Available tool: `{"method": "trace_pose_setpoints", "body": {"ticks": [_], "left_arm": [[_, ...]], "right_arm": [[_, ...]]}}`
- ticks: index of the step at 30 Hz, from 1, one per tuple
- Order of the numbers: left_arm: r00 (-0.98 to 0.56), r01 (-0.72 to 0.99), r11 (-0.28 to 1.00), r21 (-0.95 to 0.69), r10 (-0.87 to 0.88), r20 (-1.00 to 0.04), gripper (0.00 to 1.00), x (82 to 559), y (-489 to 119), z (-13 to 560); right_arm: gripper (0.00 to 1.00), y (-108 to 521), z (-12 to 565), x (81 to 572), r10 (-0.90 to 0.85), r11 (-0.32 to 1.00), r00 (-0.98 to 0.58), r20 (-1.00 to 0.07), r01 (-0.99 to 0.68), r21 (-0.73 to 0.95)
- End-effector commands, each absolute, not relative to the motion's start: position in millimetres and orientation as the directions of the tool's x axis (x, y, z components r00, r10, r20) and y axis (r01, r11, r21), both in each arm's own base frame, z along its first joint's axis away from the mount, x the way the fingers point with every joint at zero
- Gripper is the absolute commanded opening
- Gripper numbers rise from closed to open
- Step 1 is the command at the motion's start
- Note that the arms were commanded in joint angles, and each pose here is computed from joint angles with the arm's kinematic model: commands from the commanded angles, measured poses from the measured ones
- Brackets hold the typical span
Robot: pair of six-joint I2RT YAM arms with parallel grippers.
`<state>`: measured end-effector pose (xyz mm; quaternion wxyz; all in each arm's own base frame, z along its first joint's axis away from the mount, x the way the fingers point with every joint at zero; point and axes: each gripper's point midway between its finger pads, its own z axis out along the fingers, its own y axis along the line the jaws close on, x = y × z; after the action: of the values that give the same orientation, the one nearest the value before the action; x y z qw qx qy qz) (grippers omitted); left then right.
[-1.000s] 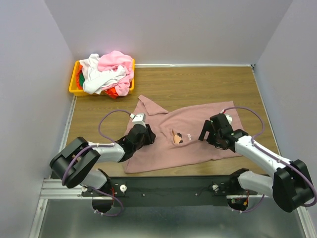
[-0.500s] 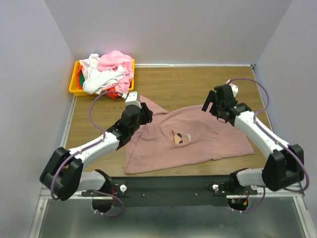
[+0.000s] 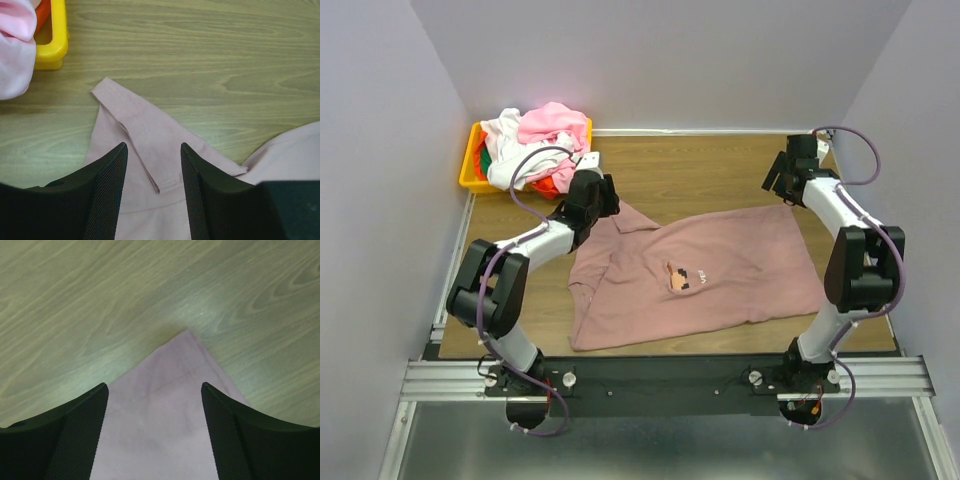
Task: Fold and stack the t-shirts
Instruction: Fold the tshirt
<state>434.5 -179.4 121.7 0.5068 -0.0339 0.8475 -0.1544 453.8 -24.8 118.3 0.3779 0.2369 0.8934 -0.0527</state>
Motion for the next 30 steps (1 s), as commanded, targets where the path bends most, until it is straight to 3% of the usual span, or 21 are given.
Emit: {"method": "trace_pose_setpoints", "body": {"ticks": [1,14,30], "left_arm": [[-0.515,0.138,0.951,-0.278,-0.171,-0.840,0.55,445,-180,111],[-0.526,0.132,0.957,-0.258,-0.154,-0.837,0.55,458,-167,100],[-0.532,0.127,0.968,-0.219,-0.120,-0.838,0.55,476,-167,98]], "right_arm": [[0.79,-44,98,470,0.372,0.884,-0.628,-0.683,0.465,0.053],[0.65,-72,41,486,0.397,0.871,-0.662,-0.635,0.489,0.035],[0.47,-82,14,486,0.437,0.870,-0.676,-0.593,0.486,0.085]]}}
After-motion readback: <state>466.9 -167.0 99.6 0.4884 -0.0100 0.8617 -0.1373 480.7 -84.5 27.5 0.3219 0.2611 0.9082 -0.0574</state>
